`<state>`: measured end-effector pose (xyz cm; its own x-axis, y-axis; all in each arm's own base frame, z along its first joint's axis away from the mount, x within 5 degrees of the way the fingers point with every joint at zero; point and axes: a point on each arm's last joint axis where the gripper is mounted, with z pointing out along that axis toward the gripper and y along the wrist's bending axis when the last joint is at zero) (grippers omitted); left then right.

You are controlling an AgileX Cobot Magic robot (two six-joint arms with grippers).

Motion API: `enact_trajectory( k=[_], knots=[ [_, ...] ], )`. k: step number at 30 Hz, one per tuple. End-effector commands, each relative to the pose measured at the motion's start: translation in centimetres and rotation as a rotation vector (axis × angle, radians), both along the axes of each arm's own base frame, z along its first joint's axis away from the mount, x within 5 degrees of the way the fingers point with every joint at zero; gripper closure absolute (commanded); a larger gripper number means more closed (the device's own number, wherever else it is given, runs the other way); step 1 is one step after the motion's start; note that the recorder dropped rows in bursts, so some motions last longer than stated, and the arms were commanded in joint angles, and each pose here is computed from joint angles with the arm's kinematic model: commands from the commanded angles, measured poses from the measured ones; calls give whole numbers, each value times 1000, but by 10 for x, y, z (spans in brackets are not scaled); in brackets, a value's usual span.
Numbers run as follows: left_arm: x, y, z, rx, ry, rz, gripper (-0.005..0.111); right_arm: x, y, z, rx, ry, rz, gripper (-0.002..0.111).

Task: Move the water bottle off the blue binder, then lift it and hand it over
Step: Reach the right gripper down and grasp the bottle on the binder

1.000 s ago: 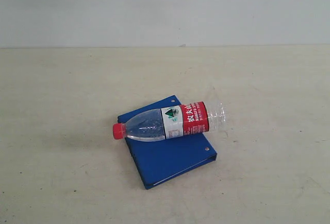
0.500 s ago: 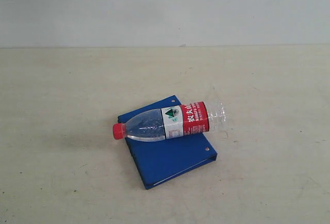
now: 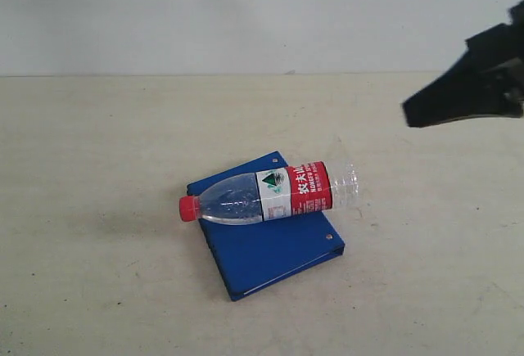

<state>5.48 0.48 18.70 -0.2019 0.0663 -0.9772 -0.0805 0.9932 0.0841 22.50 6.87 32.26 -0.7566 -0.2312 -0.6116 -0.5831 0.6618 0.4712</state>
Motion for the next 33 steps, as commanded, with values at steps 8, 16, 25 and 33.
enact_trajectory(
  k=[8,16,25,33],
  knots=[
    [0,-1,2,-5,-15,-8,102,46,140,-42,-142,-601,546,108],
    [0,-1,2,-5,-15,-8,102,18,226,-91,-254,-712,631,102],
    [0,-1,2,-5,-15,-8,102,10,246,-131,-340,-645,650,53],
    [0,-1,2,-5,-15,-8,102,25,244,-157,-535,-806,733,53]
  ],
)
